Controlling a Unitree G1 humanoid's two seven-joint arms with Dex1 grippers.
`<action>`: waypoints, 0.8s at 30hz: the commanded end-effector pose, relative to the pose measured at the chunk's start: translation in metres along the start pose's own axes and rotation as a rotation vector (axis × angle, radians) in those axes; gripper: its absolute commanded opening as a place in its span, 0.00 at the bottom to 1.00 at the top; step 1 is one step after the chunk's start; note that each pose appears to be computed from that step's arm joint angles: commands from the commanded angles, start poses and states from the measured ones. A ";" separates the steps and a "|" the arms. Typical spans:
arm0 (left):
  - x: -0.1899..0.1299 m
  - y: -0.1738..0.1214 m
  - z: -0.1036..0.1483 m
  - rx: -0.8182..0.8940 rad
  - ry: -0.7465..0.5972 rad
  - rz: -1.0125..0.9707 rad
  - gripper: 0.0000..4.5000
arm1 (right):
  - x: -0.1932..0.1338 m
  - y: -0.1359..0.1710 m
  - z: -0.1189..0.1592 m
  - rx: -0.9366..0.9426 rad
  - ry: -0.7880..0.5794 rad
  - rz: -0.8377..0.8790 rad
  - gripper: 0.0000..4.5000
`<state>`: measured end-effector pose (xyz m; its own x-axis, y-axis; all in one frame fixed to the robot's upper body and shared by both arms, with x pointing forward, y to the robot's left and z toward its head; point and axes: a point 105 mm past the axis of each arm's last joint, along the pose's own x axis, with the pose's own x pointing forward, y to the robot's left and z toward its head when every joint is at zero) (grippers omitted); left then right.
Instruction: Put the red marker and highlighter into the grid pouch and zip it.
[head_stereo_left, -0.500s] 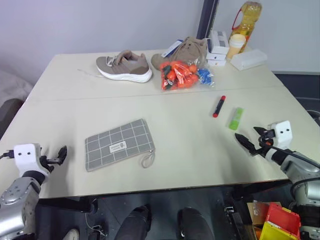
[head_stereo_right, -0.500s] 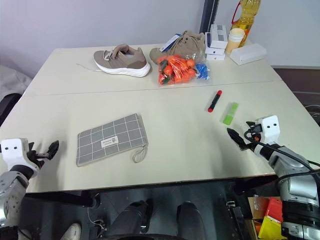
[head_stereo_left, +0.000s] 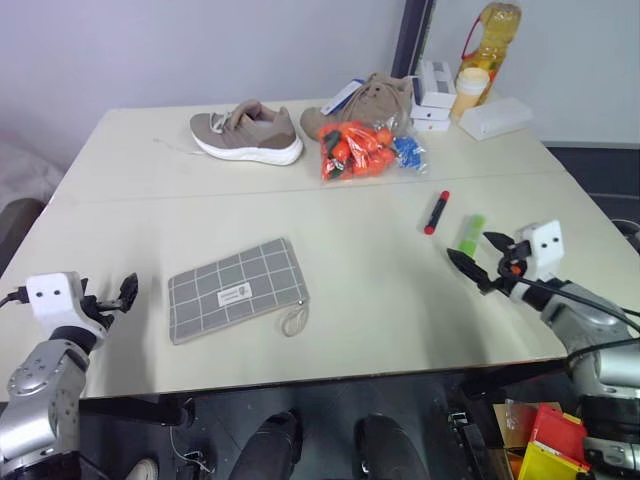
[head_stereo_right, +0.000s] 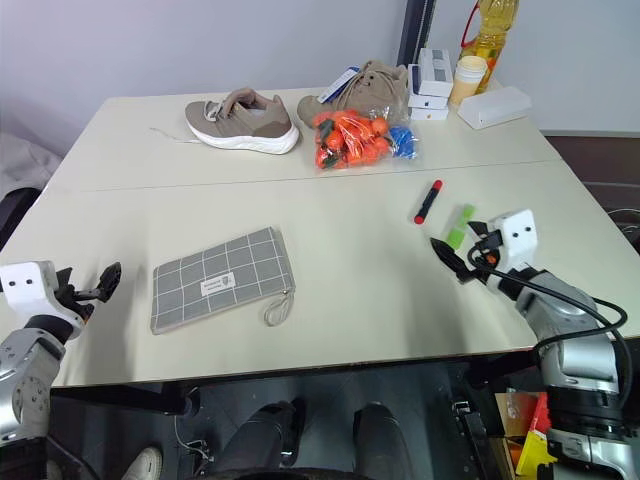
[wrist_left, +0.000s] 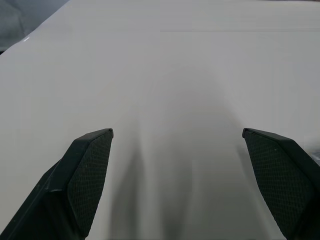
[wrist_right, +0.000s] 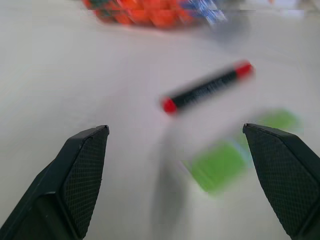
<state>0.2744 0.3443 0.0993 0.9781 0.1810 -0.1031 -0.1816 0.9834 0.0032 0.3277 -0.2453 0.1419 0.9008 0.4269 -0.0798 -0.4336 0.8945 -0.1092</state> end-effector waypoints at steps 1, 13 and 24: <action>0.000 -0.008 0.006 0.021 -0.038 -0.028 1.00 | 0.019 0.048 0.030 -0.026 -0.089 0.171 0.88; 0.004 -0.022 0.003 0.128 -0.028 -0.141 1.00 | 0.077 0.203 0.028 -0.081 -0.042 0.546 0.02; -0.026 0.003 -0.003 0.336 0.032 -0.217 1.00 | 0.115 0.235 -0.038 -0.052 0.247 0.491 0.02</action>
<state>0.2522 0.3352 0.0830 0.9778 -0.0276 -0.2078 0.0792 0.9665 0.2442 0.3241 0.0147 0.0803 0.5393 0.7797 -0.3182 -0.8322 0.5513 -0.0595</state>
